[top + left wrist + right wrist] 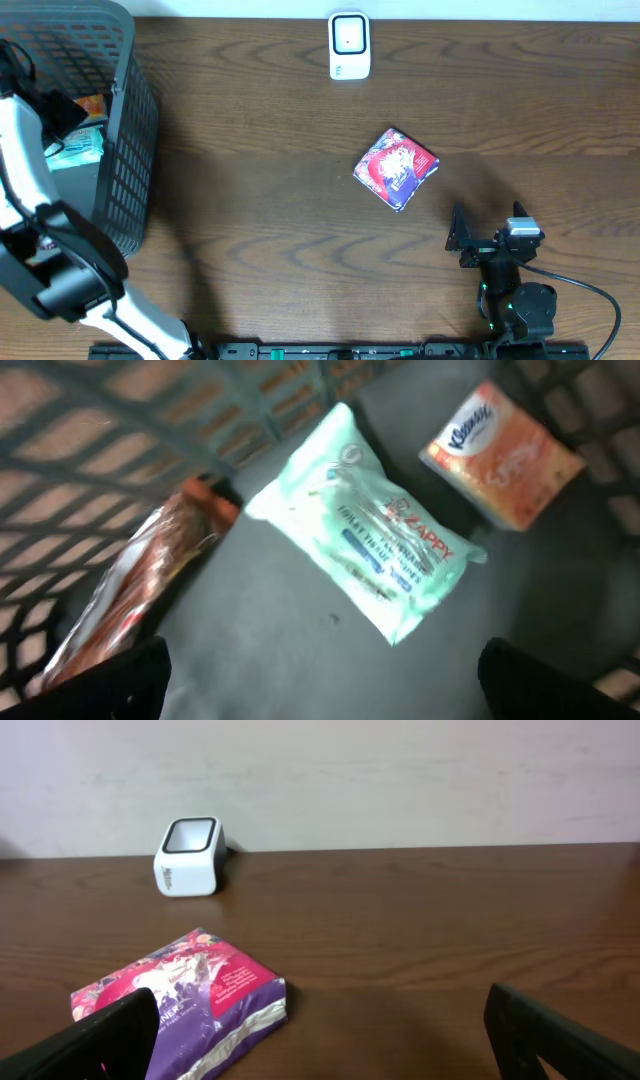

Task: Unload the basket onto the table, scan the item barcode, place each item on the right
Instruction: 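Return the left gripper into the basket toward the mint-green pack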

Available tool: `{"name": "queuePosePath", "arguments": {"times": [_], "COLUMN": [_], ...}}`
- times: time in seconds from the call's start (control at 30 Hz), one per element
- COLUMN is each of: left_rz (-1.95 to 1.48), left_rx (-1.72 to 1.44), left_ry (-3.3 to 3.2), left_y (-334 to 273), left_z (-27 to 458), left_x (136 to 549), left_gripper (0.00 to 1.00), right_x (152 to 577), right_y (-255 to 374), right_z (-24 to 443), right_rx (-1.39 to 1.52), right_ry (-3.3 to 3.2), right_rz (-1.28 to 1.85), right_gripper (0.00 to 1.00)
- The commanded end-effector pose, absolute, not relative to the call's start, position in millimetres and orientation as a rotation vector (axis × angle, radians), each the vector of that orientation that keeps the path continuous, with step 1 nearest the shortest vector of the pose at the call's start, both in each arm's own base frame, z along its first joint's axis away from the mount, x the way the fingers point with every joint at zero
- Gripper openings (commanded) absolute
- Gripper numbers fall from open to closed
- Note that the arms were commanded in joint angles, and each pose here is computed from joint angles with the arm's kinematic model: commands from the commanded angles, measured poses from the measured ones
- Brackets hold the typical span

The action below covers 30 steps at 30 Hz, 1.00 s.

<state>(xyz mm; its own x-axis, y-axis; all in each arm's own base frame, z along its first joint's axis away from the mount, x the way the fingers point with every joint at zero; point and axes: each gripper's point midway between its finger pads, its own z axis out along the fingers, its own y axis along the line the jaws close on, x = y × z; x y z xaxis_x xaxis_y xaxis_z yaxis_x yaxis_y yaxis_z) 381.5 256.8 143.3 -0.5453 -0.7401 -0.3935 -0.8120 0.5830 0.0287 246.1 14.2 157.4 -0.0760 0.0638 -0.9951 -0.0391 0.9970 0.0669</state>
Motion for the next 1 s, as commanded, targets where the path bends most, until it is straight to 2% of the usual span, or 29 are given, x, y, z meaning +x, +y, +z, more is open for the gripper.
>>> {"name": "queuePosePath", "arguments": {"times": [0.0,0.37,0.6,0.77,0.83,0.9,0.97], "left_rz": [0.220,0.123,0.120,0.151,0.158,0.160,0.163], "left_rx": [-1.136,-1.324,-1.345,-1.367,-1.387,-1.405,-1.427], "left_ry": [2.570,2.321,2.407,2.500,2.542,2.580,2.631], "left_y": [251,267,257,250,246,242,235], "left_z": [120,111,72,49,46,43,41], "left_x": [394,434,435,423,413,404,392], "left_gripper": [0.98,0.99,0.98,0.85,0.75,0.70,0.57], "right_x": [246,246,246,246,246,246,246], "right_y": [14,14,14,14,14,14,14], "right_z": [156,156,156,156,156,156,156], "right_rx": [0.014,0.014,0.014,0.014,0.014,0.014,0.014], "right_ry": [1.647,1.647,1.647,1.647,1.647,1.647,1.647], "right_rz": [0.077,0.077,0.077,0.077,0.077,0.077,0.077], "right_gripper": [0.99,0.99,0.99,0.99,0.99,0.99,0.99]}}
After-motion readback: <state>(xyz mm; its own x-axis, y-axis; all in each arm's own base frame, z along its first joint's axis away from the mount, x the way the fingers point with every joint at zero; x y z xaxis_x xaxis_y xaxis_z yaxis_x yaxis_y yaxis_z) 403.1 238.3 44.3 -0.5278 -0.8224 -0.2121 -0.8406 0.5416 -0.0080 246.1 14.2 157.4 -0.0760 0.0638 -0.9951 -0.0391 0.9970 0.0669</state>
